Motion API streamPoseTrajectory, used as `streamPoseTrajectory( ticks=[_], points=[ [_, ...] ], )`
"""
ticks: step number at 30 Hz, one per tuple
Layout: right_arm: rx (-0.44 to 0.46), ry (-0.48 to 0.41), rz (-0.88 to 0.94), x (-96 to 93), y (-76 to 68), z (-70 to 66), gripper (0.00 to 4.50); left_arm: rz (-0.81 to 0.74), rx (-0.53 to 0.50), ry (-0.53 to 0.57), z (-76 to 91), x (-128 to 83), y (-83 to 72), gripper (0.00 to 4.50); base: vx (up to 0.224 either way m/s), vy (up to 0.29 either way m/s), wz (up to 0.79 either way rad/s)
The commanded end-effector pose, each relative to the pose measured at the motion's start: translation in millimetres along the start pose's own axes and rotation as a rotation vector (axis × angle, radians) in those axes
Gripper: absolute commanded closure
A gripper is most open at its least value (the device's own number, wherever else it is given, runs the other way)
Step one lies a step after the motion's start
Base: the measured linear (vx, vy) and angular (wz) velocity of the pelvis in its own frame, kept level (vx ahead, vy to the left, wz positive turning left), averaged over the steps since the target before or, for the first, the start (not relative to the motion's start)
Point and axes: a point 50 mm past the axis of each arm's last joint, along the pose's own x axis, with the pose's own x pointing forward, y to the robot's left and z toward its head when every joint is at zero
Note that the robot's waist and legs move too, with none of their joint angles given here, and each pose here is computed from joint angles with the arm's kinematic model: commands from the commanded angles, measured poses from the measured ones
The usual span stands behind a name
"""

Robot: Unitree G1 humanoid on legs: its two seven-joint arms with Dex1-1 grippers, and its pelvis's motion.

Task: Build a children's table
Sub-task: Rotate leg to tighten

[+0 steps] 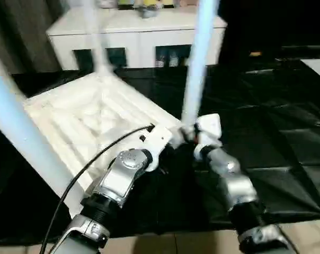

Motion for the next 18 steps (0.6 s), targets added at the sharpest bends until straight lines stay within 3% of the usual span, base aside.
streamPoseTrajectory(
  ticks=[1, 8, 11, 13, 14, 18],
  points=[
    [0.005, -0.011, 0.028, 0.6, 3.6, 3.9, 1.01, 0.006, -0.01, 0.018, -10.6, -1, 0.8, 4.5, 0.0, 0.0, 0.0],
    [-0.064, -0.05, 0.108, -11.8, -15.2, 13.5, 0.47, -0.09, 0.048, 0.02, -20.1, -14, 2.3, 4.5, 0.0, 0.0, 0.0],
    [-0.098, -0.05, 0.224, -26.6, -27.8, 18.8, 0.35, -0.147, 0.064, 0.018, -28.2, -25, 5.8, 4.5, 0.0, 0.0, 0.0],
    [-0.132, -0.037, 0.303, -36.8, -32.8, 20.6, 0.04, -0.172, 0.067, 0.023, -33.1, -30, 8.3, 4.5, 0.0, 0.0, 0.0],
    [-0.176, -0.008, 0.419, -53.3, -39.0, 21.0, 0.02, -0.207, 0.073, 0.023, -38.5, -38, 11.5, 4.5, 0.0, 0.0, 0.0],
    [-0.23, 0.047, 0.55, -74.7, -50.2, 19.6, 0.01, -0.355, 0.089, -0.02, -41.5, -53, 8.2, 4.5, 0.0, 0.0, 0.0]
  ],
)
